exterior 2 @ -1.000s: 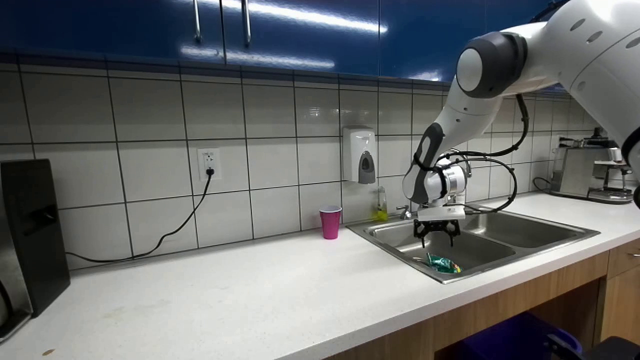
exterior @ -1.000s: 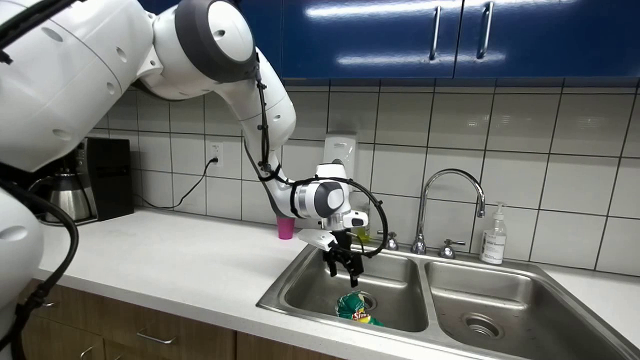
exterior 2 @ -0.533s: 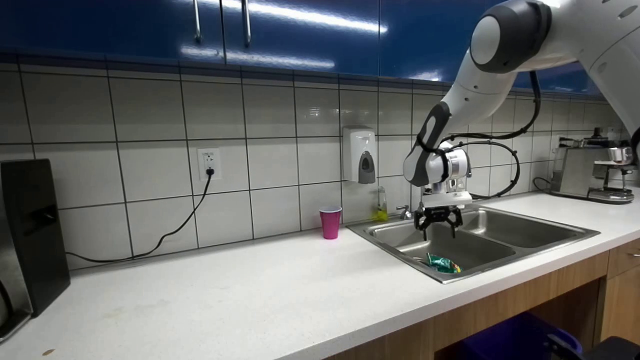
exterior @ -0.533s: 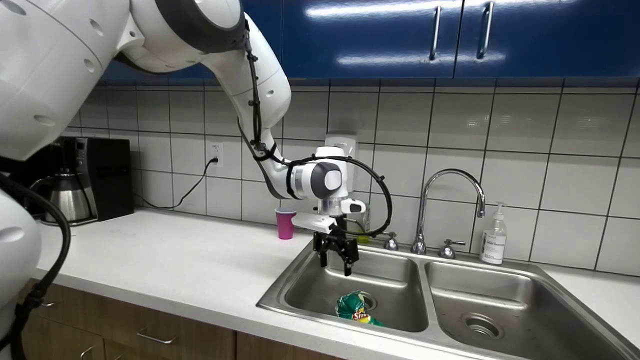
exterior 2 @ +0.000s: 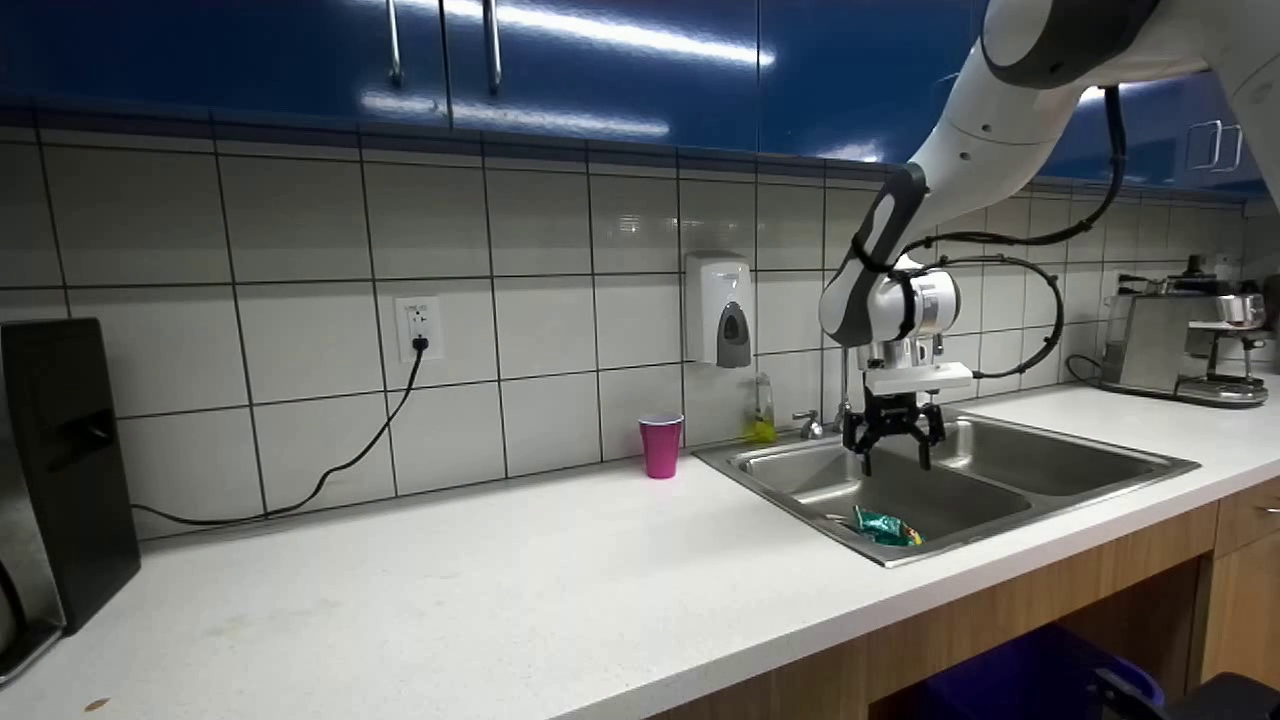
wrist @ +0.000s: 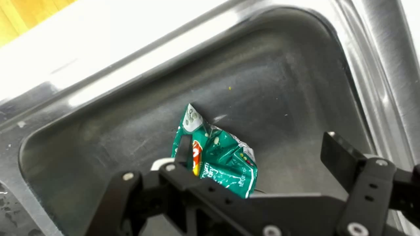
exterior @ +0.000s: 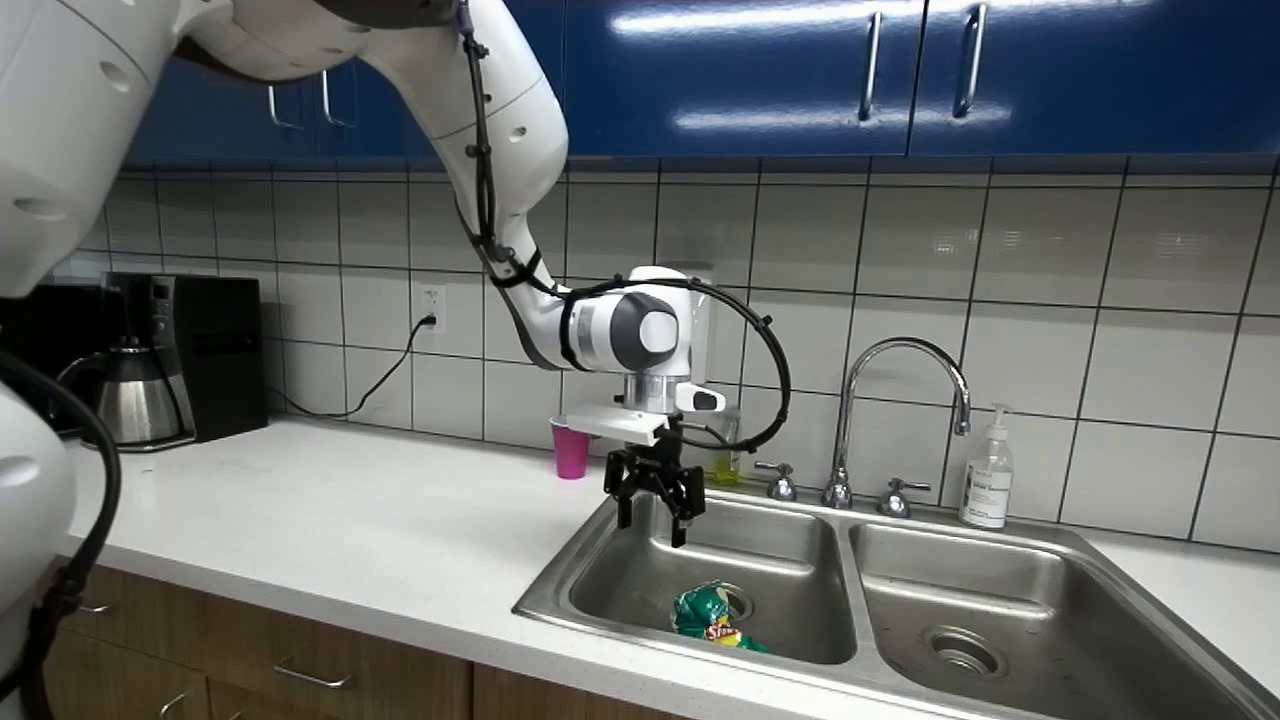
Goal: Put the green packet inside the sink
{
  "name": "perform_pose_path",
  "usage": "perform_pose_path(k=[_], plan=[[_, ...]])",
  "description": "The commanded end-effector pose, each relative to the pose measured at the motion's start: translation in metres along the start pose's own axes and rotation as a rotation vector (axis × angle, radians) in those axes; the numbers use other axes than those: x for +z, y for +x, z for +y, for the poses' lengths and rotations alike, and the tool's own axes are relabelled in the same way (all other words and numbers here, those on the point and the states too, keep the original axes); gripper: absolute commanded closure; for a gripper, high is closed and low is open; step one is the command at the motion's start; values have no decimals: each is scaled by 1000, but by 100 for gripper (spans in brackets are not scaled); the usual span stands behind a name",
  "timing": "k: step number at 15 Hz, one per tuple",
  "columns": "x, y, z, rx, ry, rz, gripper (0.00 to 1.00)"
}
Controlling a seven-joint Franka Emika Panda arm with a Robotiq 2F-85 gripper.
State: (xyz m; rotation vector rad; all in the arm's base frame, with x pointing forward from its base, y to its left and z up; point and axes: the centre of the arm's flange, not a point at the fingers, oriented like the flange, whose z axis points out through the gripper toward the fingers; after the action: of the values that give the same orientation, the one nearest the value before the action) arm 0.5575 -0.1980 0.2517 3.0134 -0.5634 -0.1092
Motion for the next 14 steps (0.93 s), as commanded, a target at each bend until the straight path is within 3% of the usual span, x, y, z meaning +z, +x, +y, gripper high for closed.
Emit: perform_pose_path(k=[1,14], plan=[[-26,-36,7,-51,41,-26,0],[-70,-115,15,-78,82,-81,0]])
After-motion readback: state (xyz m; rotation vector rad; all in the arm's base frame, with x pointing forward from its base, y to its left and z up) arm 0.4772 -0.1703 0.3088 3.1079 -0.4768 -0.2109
